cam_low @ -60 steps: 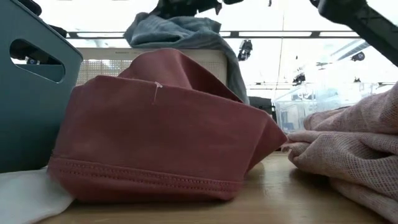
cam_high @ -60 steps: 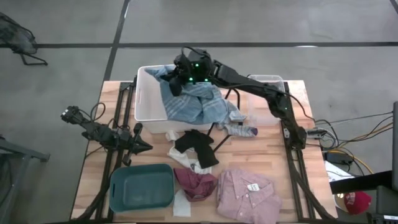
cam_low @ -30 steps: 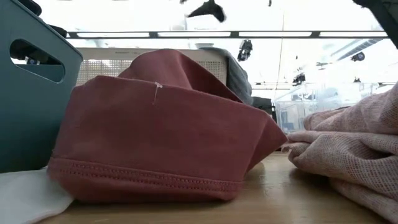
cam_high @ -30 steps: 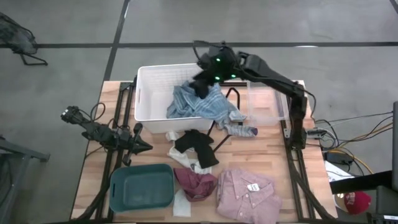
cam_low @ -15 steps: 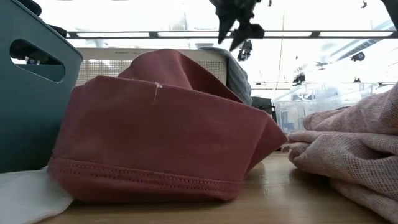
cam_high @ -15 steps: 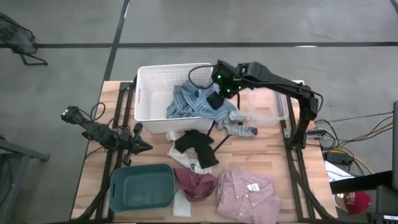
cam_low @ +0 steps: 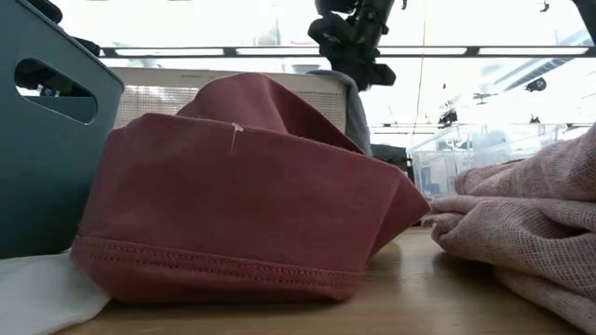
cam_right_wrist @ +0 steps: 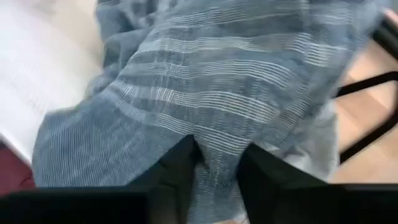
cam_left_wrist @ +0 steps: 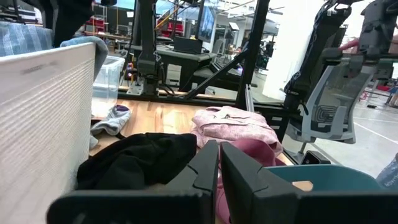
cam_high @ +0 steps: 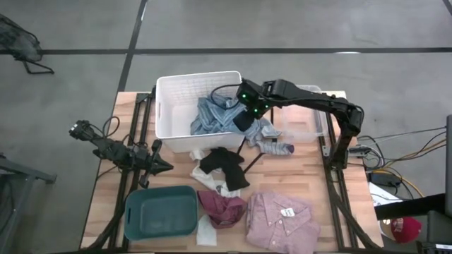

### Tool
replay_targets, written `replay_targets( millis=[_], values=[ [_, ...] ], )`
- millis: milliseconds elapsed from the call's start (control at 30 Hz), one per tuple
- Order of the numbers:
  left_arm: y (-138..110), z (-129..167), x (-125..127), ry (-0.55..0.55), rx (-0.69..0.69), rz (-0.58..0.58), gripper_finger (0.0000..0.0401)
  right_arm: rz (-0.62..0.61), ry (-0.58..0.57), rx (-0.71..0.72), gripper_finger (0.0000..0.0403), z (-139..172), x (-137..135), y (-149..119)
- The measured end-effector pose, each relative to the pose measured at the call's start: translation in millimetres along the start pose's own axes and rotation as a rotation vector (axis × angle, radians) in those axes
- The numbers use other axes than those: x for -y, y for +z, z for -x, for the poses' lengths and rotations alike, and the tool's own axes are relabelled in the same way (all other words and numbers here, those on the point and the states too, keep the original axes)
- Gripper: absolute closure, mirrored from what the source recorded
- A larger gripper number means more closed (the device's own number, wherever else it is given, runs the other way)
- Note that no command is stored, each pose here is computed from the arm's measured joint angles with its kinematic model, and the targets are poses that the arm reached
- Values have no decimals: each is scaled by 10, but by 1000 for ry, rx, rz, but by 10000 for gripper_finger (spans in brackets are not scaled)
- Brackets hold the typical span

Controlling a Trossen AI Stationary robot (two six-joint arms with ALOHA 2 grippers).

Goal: Pick & Place Cloths
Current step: Put the blue polo shirt into the white bin

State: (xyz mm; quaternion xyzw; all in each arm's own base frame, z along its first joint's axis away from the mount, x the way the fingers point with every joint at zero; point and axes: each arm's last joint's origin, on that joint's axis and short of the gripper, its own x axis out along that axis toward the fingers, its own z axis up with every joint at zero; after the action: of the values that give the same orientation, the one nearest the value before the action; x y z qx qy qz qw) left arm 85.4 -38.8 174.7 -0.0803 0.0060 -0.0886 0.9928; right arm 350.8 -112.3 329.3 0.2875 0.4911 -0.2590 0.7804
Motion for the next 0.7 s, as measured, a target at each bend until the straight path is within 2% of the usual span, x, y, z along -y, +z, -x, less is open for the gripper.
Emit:
replay_targets(
  millis=[100,167,400,700],
  values=[
    [0,0,0,-1,0,0,378,-10,-1,18,363,58,-3,31],
    [0,0,1,-2,0,0,378,-11,3,48,380,118,-15,70],
    [0,0,0,0,0,3,378,1,35,112,357,352,-61,142],
    [0,0,1,-2,0,2,378,-8,45,156,368,528,-78,177]
  ],
)
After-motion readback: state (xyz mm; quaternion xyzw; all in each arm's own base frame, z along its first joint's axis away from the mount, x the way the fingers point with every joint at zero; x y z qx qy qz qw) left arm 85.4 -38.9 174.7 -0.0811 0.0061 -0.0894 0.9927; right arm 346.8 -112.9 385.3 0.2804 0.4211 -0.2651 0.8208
